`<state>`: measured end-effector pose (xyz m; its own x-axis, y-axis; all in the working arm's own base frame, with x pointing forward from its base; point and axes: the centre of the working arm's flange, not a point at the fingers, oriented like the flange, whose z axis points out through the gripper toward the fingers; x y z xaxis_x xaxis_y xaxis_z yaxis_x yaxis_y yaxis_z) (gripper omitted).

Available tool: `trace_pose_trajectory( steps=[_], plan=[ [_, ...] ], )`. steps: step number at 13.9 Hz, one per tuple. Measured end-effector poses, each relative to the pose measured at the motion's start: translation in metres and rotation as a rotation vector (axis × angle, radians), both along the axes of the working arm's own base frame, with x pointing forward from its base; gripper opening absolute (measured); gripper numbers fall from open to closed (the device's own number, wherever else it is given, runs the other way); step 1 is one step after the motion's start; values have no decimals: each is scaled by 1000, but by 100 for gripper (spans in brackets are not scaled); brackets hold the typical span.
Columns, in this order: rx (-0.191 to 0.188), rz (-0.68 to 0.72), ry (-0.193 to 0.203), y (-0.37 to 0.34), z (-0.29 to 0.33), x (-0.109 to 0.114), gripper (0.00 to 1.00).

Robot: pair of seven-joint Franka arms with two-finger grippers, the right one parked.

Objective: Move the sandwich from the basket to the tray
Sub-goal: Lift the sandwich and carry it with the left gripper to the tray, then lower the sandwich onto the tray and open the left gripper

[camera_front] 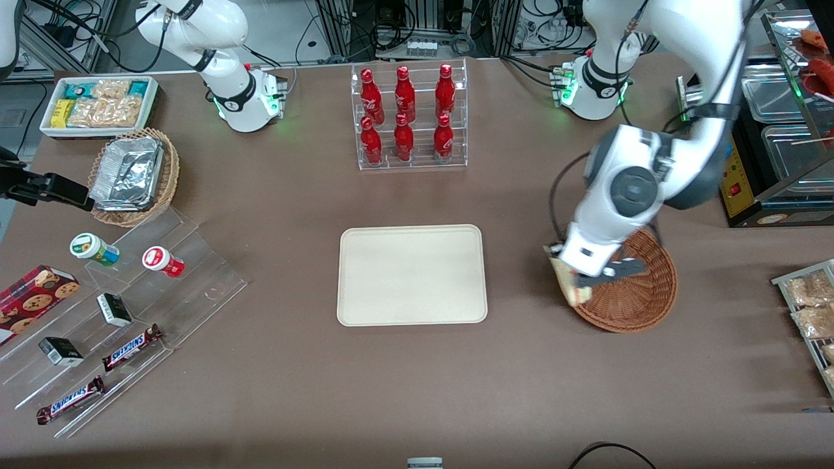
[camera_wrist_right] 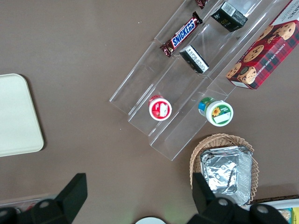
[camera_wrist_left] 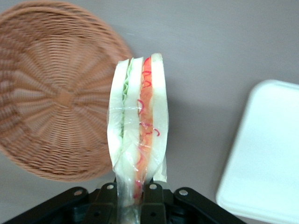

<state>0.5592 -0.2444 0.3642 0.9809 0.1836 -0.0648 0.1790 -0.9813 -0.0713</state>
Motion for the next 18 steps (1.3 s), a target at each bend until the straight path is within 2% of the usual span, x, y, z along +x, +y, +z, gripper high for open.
trace_pose_trajectory(
  steps=[2,5,11,18],
  plan=[
    [-10,-65,-12,-43,2,-7,16],
    [-27,-139,-15,-91,-9,-6,16],
    [-80,-240,21,-176,-60,-3,16],
    [-108,-273,17,-204,-106,-7,16]
  ],
)
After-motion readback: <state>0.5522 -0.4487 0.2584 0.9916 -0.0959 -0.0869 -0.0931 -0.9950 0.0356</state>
